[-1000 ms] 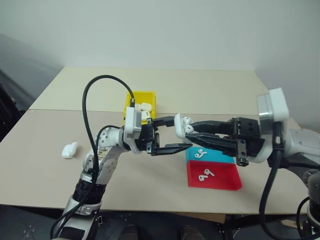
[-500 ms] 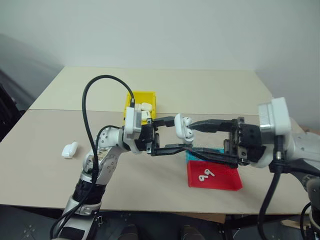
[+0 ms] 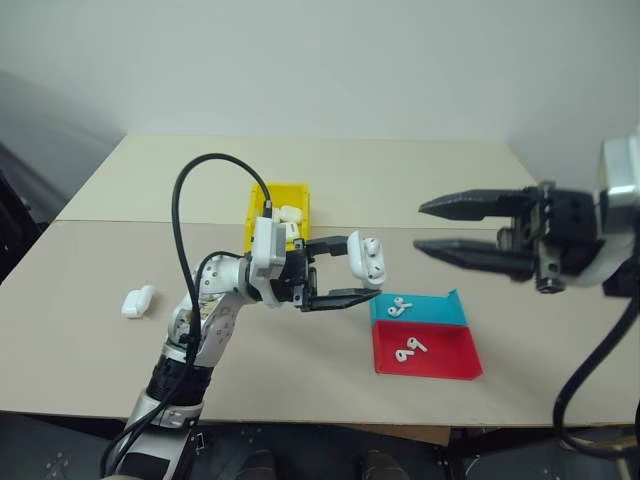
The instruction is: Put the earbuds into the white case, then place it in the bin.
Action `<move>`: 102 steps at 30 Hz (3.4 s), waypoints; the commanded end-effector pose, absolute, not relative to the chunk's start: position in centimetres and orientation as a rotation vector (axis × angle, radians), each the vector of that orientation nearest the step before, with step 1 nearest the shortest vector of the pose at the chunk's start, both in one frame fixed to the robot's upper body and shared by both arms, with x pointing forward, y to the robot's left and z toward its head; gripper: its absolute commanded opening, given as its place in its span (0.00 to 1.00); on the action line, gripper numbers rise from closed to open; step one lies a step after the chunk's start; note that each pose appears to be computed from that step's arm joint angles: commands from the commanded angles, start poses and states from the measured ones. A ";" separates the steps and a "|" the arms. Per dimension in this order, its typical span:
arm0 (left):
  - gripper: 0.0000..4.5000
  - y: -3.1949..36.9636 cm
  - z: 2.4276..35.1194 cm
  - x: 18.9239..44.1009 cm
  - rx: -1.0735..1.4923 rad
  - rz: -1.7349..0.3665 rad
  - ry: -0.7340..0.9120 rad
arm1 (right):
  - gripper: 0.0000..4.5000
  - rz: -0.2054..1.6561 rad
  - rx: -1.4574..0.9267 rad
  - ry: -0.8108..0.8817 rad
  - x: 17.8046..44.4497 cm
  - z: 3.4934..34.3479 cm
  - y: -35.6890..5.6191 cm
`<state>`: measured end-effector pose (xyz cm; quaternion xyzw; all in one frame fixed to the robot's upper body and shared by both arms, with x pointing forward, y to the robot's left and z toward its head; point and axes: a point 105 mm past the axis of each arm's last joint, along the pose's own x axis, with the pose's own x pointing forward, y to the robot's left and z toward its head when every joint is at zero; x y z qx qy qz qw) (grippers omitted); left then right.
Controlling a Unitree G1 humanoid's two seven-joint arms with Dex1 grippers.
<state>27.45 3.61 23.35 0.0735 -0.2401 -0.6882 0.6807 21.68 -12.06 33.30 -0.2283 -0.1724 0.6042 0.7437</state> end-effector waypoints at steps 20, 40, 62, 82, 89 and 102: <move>0.61 0.8 24.6 26.9 0.283 -1.589 -0.579 | 0.00 1.551 -0.835 -0.287 23.4 32.1 -7.5; 0.61 2.0 24.6 26.8 0.257 -1.559 -0.608 | 0.00 1.458 -0.927 -0.285 24.4 32.1 -9.8; 0.61 1.1 24.5 27.0 0.279 -1.563 -0.595 | 0.00 1.495 -0.902 -0.272 25.1 30.9 -7.1; 0.61 2.5 25.2 28.2 0.277 -1.419 -0.631 | 0.00 1.309 -0.857 -0.406 25.3 34.6 -10.1; 0.61 4.9 27.0 34.3 0.419 -0.939 -0.516 | 0.00 1.028 -0.719 -0.400 27.1 33.6 -12.4; 0.61 8.6 23.8 42.4 0.460 -0.372 -0.201 | 0.00 0.800 -0.605 -0.145 28.9 25.6 -15.5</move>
